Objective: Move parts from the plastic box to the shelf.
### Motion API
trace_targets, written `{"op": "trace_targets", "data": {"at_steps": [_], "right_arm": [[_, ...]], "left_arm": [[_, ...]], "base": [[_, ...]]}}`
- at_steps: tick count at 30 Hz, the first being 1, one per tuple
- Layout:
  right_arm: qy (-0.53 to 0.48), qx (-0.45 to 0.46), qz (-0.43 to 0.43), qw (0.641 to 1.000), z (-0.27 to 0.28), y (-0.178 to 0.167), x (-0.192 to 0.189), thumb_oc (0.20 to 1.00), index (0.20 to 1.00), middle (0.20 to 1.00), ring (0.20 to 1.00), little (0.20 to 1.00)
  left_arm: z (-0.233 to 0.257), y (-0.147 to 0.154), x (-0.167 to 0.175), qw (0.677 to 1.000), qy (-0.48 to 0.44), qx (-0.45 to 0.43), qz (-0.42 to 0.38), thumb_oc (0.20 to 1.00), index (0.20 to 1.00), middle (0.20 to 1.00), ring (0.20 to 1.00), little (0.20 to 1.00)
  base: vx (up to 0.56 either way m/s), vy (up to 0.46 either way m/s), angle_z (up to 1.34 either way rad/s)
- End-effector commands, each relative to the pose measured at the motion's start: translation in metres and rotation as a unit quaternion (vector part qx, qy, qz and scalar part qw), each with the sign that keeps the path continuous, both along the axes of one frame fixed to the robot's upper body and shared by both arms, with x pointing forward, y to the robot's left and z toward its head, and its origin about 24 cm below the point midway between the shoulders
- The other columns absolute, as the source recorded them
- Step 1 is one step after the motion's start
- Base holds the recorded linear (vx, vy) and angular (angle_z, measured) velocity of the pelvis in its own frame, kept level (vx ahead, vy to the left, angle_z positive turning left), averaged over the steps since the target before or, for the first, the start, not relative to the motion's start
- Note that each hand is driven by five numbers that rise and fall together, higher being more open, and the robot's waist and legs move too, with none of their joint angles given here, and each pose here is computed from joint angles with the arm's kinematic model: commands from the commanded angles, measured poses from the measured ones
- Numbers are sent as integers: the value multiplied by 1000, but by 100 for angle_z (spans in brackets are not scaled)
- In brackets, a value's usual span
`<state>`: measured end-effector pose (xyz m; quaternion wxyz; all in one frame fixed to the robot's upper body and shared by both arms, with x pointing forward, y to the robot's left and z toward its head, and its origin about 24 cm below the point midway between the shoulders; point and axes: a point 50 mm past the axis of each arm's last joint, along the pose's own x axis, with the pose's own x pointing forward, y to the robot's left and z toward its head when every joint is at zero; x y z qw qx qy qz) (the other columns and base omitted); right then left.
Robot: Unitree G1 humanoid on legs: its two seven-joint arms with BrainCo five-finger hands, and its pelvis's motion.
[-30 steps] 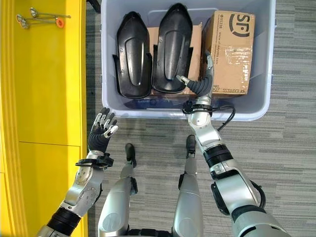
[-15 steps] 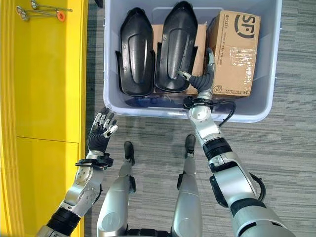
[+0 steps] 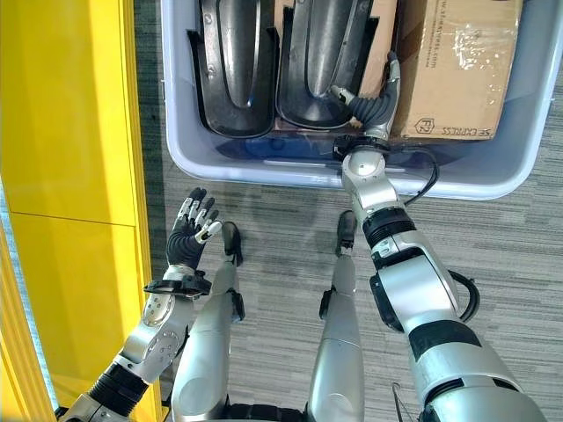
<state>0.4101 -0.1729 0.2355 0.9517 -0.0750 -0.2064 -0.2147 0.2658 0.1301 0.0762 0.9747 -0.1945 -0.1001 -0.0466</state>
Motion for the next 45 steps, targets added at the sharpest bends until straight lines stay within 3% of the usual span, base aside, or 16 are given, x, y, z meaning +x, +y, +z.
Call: {"op": "trace_targets", "data": {"at_steps": [1, 12, 13, 14, 15, 36, 45], "right_arm": [[-61, -6, -1, 998, 42, -8, -2, 1000, 1000, 1000, 1000, 1000], [-23, -11, -72, 997, 55, -44, 2, 1000, 1000, 1000, 1000, 1000], [-11, -26, -80, 996, 52, -46, 3, 875, 875, 875, 875, 875], [-11, -26, -80, 996, 52, -46, 3, 329, 329, 329, 329, 329], [15, -56, -93, 994, 45, -49, 4, 200, 200, 200, 200, 200], [56, -76, -114, 989, 22, -56, 5, 200, 200, 200, 200, 200], [44, -39, -103, 993, 17, -59, 3, 200, 200, 200, 200, 200]], "left_arm": [[25, 2, -11, 998, -66, 3, -13, 1000, 1000, 1000, 1000, 1000], [32, 2, -10, 997, -75, 8, -14, 1000, 1000, 1000, 1000, 1000], [32, 1, -10, 997, -75, 8, -15, 1000, 1000, 1000, 1000, 1000], [32, 1, -10, 997, -75, 8, -15, 1000, 1000, 1000, 1000, 1000], [32, 1, -11, 997, -75, 8, -17, 1000, 1000, 1000, 1000, 1000], [34, -4, -5, 997, -78, 9, -25, 1000, 1000, 1000, 1000, 1000], [31, -4, -1, 997, -70, 10, -25, 1000, 1000, 1000, 1000, 1000]], "base": [[-15, -41, 15], [-3, -17, 8], [2, -16, -26], [7, 1, -26], [6, 8, -3], [-1, 3, 2], [-3, -2, 0]]}}
